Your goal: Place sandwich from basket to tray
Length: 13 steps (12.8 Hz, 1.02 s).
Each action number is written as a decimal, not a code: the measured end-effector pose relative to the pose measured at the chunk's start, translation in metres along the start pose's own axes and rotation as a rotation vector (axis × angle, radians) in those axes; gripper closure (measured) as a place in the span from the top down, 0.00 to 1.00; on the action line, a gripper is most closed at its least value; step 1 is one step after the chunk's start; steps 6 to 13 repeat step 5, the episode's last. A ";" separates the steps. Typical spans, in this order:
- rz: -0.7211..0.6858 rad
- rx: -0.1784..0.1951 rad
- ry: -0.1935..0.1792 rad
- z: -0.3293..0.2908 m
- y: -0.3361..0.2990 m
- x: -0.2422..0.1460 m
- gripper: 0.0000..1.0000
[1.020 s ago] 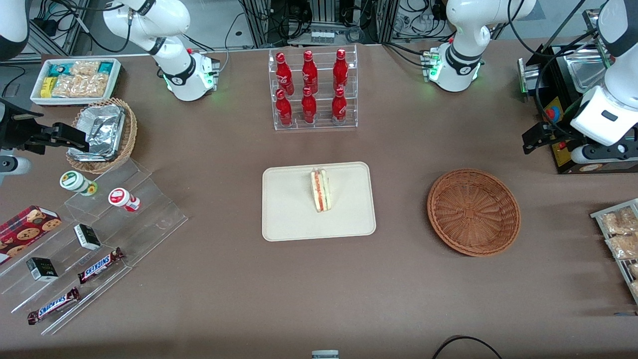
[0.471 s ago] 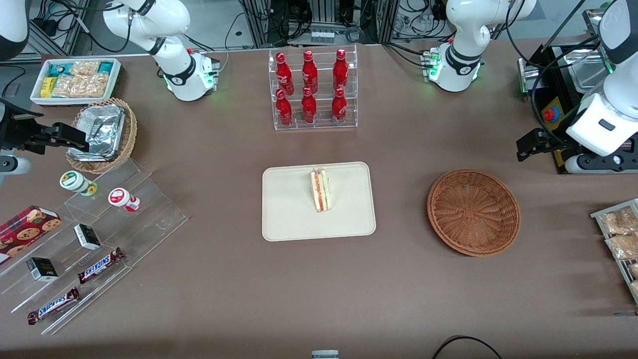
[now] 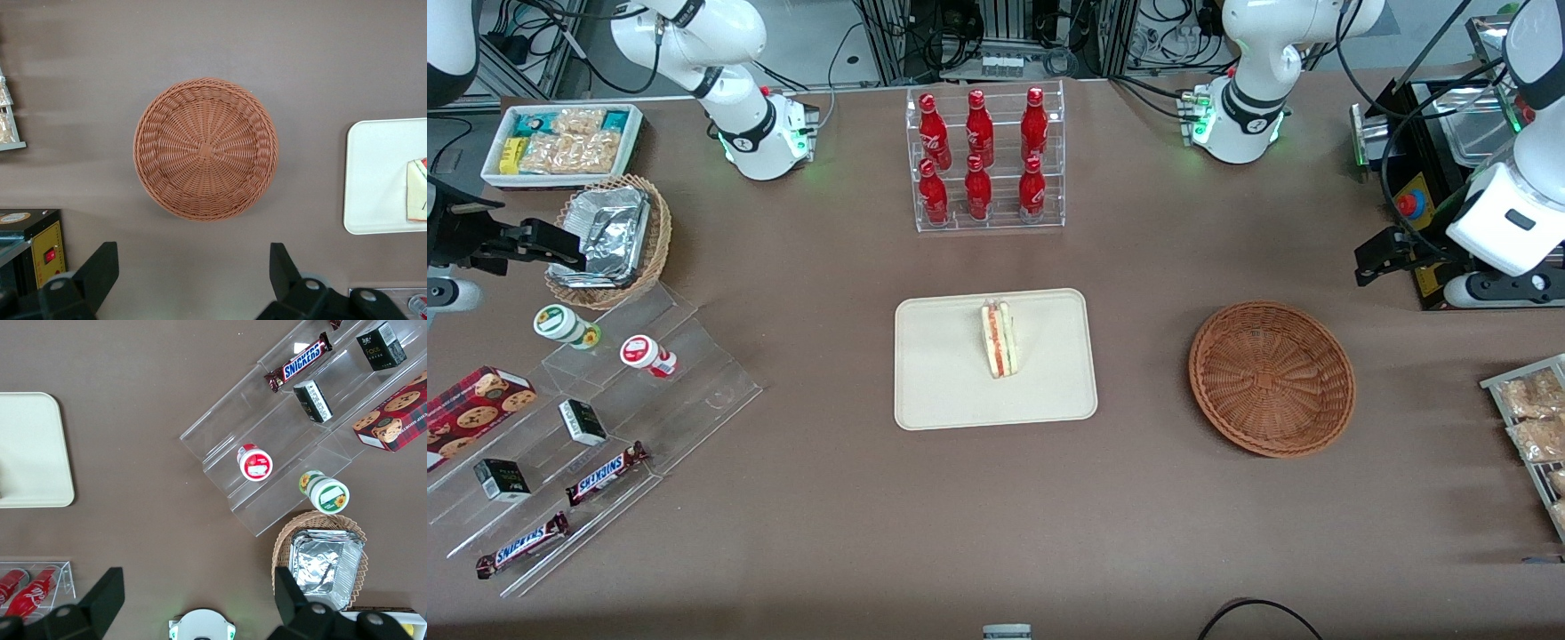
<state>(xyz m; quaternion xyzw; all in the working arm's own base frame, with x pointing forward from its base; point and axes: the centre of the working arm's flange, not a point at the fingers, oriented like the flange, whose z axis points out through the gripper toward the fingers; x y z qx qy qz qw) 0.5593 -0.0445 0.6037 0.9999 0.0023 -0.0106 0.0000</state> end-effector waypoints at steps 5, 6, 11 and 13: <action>-0.018 0.002 -0.009 -0.009 -0.010 -0.007 1.00; -0.018 0.002 -0.009 -0.009 -0.010 -0.007 1.00; -0.018 0.002 -0.009 -0.009 -0.010 -0.007 1.00; -0.018 0.002 -0.009 -0.009 -0.010 -0.007 1.00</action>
